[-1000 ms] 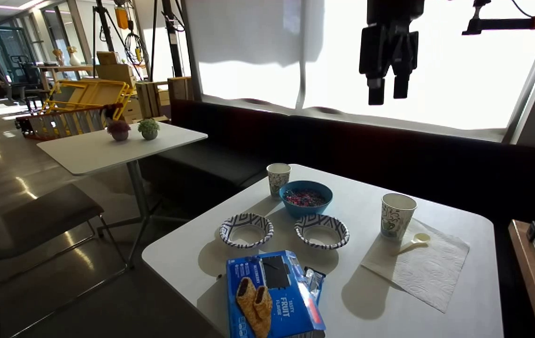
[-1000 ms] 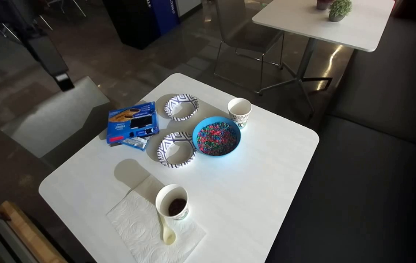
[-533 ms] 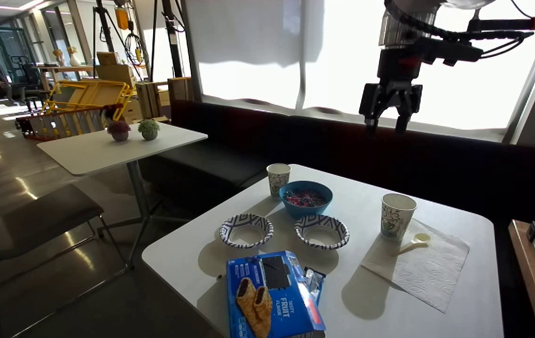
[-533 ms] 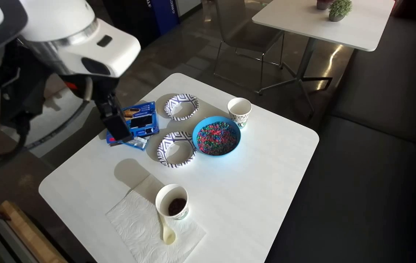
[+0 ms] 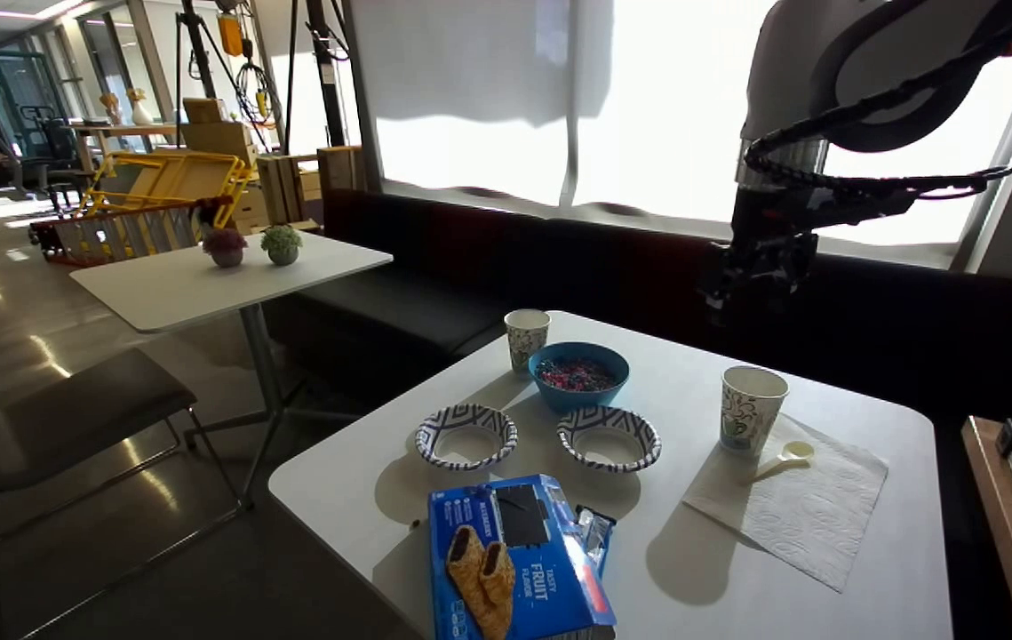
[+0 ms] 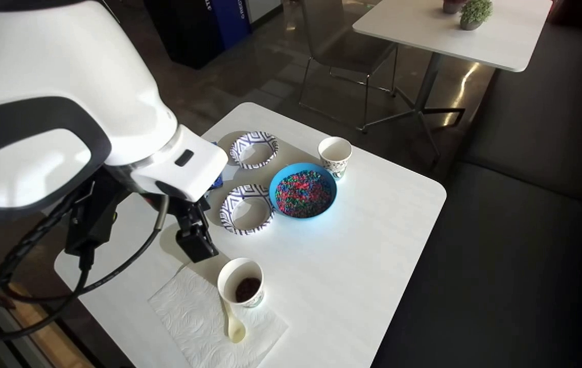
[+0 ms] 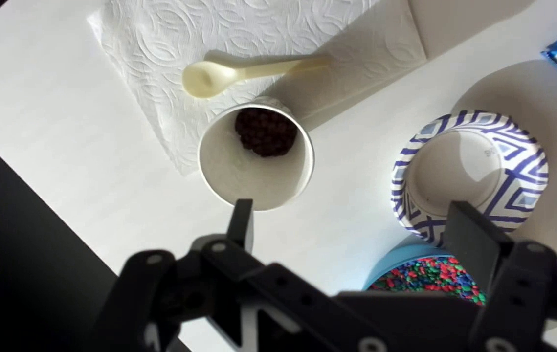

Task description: Put the cup in the bowl

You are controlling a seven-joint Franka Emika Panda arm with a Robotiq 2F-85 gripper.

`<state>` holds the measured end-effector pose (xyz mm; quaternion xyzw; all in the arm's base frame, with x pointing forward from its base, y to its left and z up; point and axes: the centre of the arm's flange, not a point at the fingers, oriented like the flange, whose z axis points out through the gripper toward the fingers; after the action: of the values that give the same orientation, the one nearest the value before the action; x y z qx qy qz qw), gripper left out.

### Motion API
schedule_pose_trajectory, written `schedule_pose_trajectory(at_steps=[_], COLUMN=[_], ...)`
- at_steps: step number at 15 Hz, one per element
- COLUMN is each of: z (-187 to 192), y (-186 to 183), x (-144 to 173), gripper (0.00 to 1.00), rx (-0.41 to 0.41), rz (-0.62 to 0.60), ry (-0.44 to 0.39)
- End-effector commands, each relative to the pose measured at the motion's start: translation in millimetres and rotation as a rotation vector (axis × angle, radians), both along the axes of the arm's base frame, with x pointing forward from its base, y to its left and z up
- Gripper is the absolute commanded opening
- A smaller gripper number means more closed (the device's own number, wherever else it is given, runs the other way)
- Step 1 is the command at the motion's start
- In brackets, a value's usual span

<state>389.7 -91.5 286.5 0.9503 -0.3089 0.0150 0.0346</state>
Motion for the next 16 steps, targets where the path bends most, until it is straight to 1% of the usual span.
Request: schedule_pose_trajectory(at_steps=[1, 5, 7, 8, 13, 16], z=[-2.3, -2.6, -22.8, -31.5, -71.5, -90.6], y=[-0.2, 0.7, 6.1, 8.4, 8.3, 3.6], x=[0.0, 0.3, 12.2, 15.0, 17.7, 20.3], gripper=[1.00, 1.00, 1.00, 1.00, 1.00, 1.00], rx=[-0.001, -0.002, -0.037, -0.035, -0.072, -0.062], rz=[-0.002, -0.002, -0.021, -0.033, -0.118, -0.155], ry=[0.003, 0.004, 0.013, 0.032, 0.110, 0.129])
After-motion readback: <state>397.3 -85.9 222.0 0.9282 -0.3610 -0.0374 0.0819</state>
